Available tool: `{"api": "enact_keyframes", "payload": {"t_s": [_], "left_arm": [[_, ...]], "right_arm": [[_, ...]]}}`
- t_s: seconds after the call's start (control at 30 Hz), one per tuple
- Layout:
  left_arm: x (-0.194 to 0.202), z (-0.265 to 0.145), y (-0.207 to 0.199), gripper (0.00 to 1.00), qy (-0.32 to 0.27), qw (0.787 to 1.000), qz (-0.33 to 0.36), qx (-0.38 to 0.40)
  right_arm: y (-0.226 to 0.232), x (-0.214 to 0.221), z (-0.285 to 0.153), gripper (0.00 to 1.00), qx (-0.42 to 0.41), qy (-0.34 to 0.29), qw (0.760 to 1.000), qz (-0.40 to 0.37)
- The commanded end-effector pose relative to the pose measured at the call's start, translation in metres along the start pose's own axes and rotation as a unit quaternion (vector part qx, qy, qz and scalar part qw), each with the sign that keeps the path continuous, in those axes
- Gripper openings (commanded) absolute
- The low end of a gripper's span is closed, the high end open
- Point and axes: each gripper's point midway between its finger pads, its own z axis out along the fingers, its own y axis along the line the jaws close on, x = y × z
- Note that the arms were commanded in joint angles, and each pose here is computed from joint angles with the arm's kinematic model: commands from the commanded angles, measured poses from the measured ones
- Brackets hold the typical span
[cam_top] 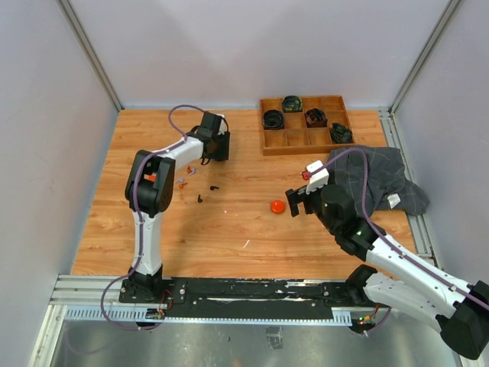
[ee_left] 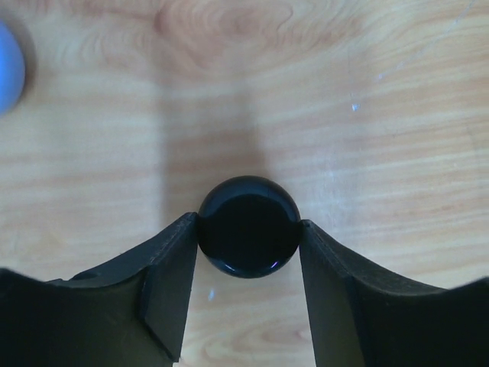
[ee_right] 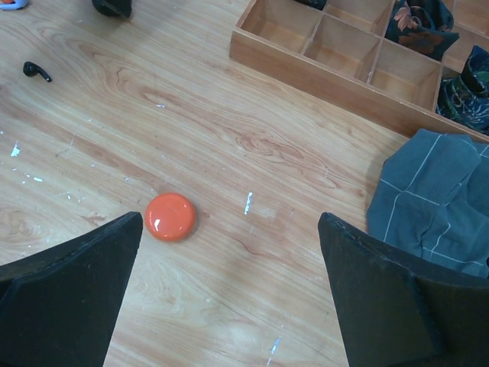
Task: Insert the wireless bluetooth earbuds into the charging case
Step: Pick up the charging case at the center of the board.
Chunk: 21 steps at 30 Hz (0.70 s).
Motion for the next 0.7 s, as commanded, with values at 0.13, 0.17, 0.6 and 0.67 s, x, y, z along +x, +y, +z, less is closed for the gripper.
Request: {"api": "enact_keyframes", "payload": {"t_s": [0.13, 0.17, 0.6, 0.67], "left_arm": [[-0.015, -0.071, -0.022, 0.56, -0.054, 0.987, -0.140, 0.049], [-0.014, -0.078, -0.025, 0.56, -0.057, 0.985, -0.153, 0.058], [0.010, -0.169, -0.093, 0.55, -0.089, 0.904, -0.346, 0.234], [0.010, -0.181, -0.095, 0.55, -0.098, 0.888, -0.374, 0.250]], "right_arm": [[0.007, -0.026, -0.006, 0.99, -0.031, -0.028, 0.999, 0.030], [0.008, -0.029, -0.007, 0.99, -0.034, -0.032, 0.998, 0.032], [0.044, -0.047, 0.003, 0.99, -0.119, -0.107, 0.984, 0.077], [0.053, -0.048, 0.006, 0.99, -0.137, -0.113, 0.980, 0.089]]}}
